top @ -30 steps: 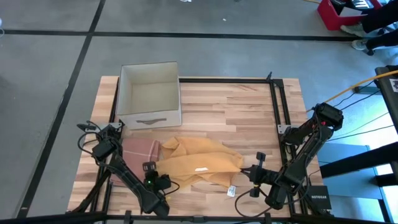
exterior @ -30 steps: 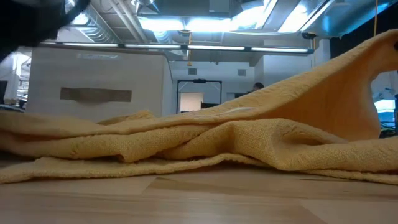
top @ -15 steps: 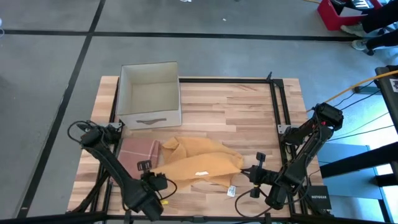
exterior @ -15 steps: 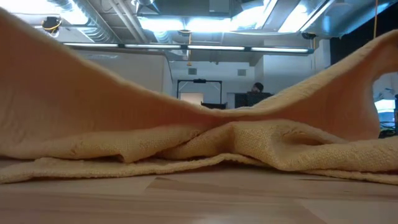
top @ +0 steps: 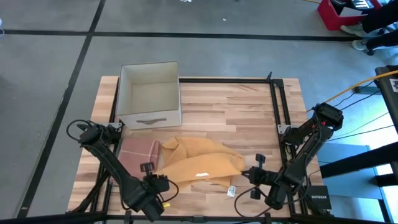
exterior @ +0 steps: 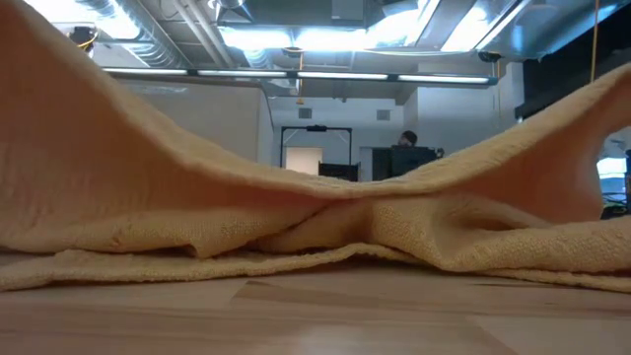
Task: Fold towel
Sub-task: Fold the yellow towel
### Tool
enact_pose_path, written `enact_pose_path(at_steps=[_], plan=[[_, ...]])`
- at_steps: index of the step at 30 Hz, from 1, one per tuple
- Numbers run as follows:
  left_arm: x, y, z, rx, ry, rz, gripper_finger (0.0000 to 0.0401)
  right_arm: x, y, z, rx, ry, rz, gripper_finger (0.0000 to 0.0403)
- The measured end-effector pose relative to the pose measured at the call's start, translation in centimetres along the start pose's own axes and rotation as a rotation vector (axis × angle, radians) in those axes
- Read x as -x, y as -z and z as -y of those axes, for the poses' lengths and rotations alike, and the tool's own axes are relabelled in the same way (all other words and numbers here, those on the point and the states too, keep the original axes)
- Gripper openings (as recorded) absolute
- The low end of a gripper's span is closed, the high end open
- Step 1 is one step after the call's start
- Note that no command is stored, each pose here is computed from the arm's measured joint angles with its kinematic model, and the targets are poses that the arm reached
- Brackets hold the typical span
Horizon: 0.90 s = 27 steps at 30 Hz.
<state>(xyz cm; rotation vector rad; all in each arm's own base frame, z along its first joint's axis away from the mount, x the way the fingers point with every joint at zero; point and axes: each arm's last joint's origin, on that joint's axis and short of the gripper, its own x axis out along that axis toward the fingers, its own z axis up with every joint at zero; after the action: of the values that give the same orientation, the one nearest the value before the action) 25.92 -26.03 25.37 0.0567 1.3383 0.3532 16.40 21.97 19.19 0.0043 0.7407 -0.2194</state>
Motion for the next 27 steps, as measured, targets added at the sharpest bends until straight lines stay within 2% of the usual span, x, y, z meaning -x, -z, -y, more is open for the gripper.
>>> enact_pose_path(at_steps=[7, 10, 14, 21, 27], plan=[[-1.3, -0.4, 1.2, -0.013, 0.089, 0.07, 0.0029, -0.1, 0.0, 0.0, -0.002, -0.005, -0.013, 0.0007], [-2.5, -0.5, 2.2, -0.015, 0.17, 0.112, 0.0029, -0.2, 0.3, 0.2, 0.008, -0.004, -0.028, 0.0004], [-4.7, -0.2, 3.0, 0.003, 0.24, 0.095, 0.0029, -0.5, 0.8, 0.4, 0.021, -0.003, -0.054, 0.0005], [-8.2, 1.6, 2.5, 0.007, 0.183, 0.05, 0.0029, -0.8, 1.2, 0.5, 0.016, -0.007, -0.051, 0.0004], [-9.9, 2.4, 1.8, 0.013, 0.133, 0.014, 0.0041, -0.8, 1.1, 0.3, 0.018, -0.025, -0.039, 0.0003]])
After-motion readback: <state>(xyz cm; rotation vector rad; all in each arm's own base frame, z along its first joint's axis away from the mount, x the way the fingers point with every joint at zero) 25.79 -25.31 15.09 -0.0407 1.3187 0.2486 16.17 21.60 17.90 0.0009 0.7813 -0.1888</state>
